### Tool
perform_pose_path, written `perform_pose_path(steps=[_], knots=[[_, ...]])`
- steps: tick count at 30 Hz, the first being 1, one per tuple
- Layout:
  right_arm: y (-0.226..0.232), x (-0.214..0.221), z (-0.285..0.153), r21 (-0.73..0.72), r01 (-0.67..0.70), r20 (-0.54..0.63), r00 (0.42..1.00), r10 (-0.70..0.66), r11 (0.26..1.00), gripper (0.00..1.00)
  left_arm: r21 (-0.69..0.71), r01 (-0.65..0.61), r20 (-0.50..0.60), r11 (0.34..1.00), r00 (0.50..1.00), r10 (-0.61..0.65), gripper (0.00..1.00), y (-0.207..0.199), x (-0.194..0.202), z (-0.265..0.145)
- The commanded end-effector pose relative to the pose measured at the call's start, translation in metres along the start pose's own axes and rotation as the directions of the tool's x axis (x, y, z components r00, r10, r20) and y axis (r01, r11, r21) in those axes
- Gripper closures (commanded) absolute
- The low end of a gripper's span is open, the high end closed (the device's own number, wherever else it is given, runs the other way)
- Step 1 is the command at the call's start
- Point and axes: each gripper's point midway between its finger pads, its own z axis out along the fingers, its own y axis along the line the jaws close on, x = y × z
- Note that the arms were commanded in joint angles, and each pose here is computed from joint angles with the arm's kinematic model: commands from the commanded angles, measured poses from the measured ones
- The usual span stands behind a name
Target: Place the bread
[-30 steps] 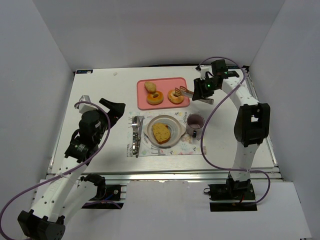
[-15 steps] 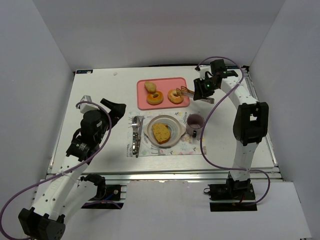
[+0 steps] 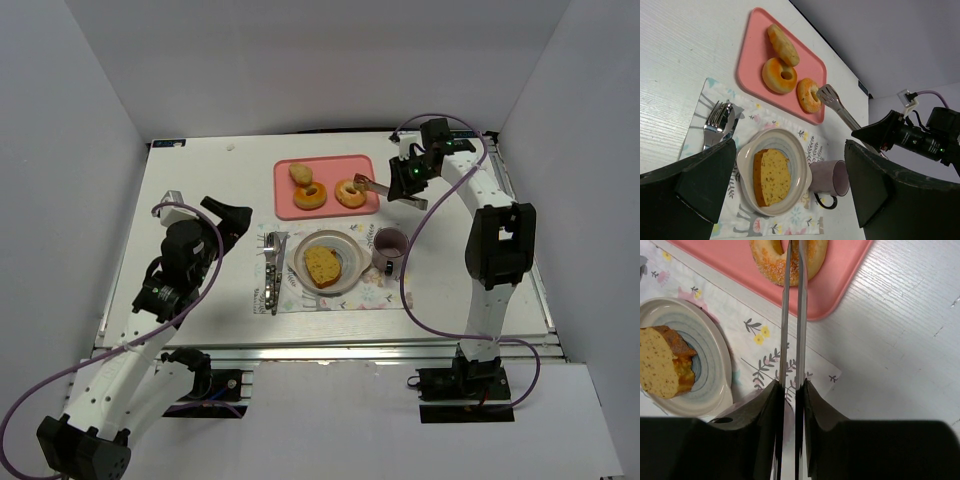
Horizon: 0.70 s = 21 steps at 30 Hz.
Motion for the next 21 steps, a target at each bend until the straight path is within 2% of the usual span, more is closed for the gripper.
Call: perform_pose_path(steps=[1, 7, 11, 17, 21], knots=[[0.014, -0.023, -0.014, -0.042, 0.031, 0.066, 0.997, -0.028, 0.999, 0.86, 0.010, 0.002, 0.019, 1.000, 1.000, -0.003, 0.02, -0.002, -0.005, -0.003], [0.040, -0.049, -0.053, -0.094, 0.066, 0.181, 0.982, -0.048, 0.993, 0.91, 0.013, 0.005, 0.026, 1.000, 1.000, -0.006, 0.02, -0.003, -0.007, -0.006], [0.062, -0.050, -0.075, -0.150, 0.088, 0.218, 0.974, -0.054, 0.985, 0.93, 0.017, 0.006, 0.027, 1.000, 1.000, -0.007, 0.02, -0.005, -0.008, -0.005], [0.104, -0.014, -0.098, -0.274, 0.093, 0.203, 0.978, -0.036, 0.957, 0.94, 0.020, 0.007, 0.026, 1.000, 1.000, -0.007, 0.02, -0.006, -0.008, -0.005], [0.136, 0.038, -0.097, -0.350, 0.085, 0.111, 0.993, -0.048, 0.933, 0.93, 0.025, 0.005, 0.021, 1.000, 1.000, -0.006, 0.02, -0.007, -0.007, -0.004]])
